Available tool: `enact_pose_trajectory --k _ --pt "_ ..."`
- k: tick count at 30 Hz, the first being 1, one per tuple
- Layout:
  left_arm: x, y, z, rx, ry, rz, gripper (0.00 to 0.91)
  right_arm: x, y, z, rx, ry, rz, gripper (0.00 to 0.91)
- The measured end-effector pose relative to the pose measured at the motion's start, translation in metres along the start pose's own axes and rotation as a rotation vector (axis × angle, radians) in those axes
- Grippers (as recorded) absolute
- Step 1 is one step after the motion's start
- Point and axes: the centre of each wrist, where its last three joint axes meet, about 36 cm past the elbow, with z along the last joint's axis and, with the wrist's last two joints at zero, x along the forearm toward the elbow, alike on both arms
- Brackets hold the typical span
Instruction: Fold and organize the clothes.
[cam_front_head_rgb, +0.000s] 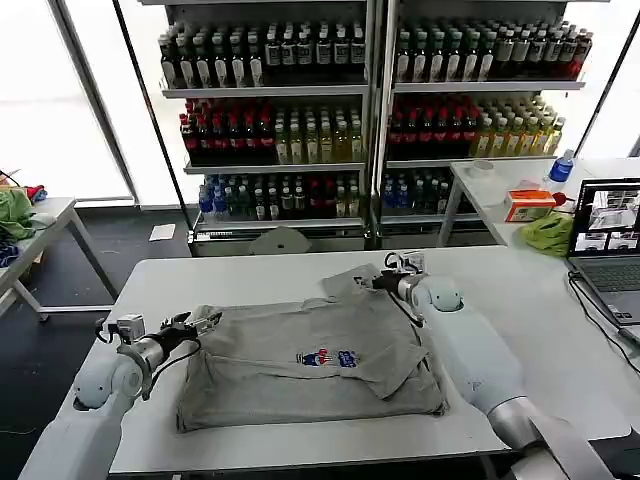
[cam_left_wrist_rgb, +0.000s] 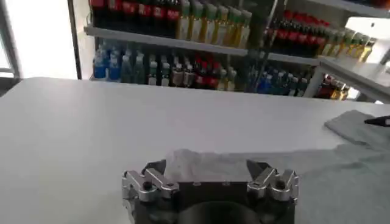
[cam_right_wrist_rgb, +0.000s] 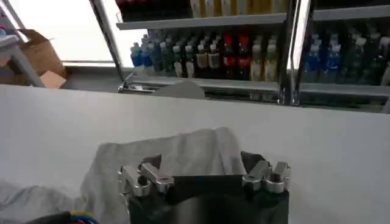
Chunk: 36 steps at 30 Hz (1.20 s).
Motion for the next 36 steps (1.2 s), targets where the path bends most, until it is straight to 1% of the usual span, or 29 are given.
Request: enact_pose_trajectory --k 1,7,8,10,17,18,19,20,21,22,23,24,25,26,36 --pt "-0.002 0.000 0.000 0.000 0.002 0.000 0.907 -0.002 0.001 0.000 -0.001 0.003 0.000 0.000" --pt "-0.011 0.003 -0.003 -0.002 0.013 -0.005 0.907 -0.006 0.003 0.001 -0.005 0.013 -0.004 0.000" --pt "-0.012 0.003 -0.003 -0.001 0.014 -0.005 0.806 -0.006 0.003 0.001 -0.005 0.015 -0.005 0.000" --pt "-0.013 0.003 -0.003 -0.004 0.020 0.000 0.736 -0.006 0.003 0.002 -0.006 0.018 -0.005 0.000" --pt "-0.016 0.010 -0.001 -0.016 0.037 -0.002 0.685 -0.006 0.005 0.004 -0.006 0.026 -0.016 0.000" --pt "-0.017 0.011 0.000 -0.016 0.037 0.000 0.625 -0.006 0.006 0.004 -0.005 0.027 -0.019 0.000" --pt "-0.018 0.011 0.000 -0.015 0.038 0.001 0.605 -0.005 0.006 0.004 -0.004 0.027 -0.021 0.000" --pt "-0.018 0.011 0.000 -0.015 0.038 0.003 0.534 -0.005 0.006 0.004 -0.004 0.027 -0.024 0.000" --pt "-0.020 0.011 0.000 -0.014 0.038 0.006 0.484 -0.005 0.007 0.004 -0.003 0.027 -0.025 0.000" --pt "-0.021 0.011 0.000 -0.012 0.038 0.007 0.343 -0.005 0.007 0.004 -0.003 0.026 -0.027 0.000" --pt "-0.022 0.011 0.000 -0.012 0.038 0.009 0.181 -0.004 0.008 0.004 -0.002 0.026 -0.029 0.000" --pt "-0.023 0.011 0.000 -0.011 0.039 0.010 0.071 -0.004 0.008 0.004 -0.001 0.024 -0.030 0.000" --pt "-0.024 0.010 0.001 -0.010 0.040 0.011 0.071 -0.003 0.008 0.004 0.000 0.023 -0.030 0.000" --pt "-0.025 0.010 0.001 -0.009 0.041 0.013 0.000 -0.003 0.009 0.004 0.000 0.022 -0.029 0.000" --pt "-0.027 0.007 0.006 -0.014 0.051 0.036 0.000 0.001 0.008 0.003 -0.006 0.011 -0.030 0.000"
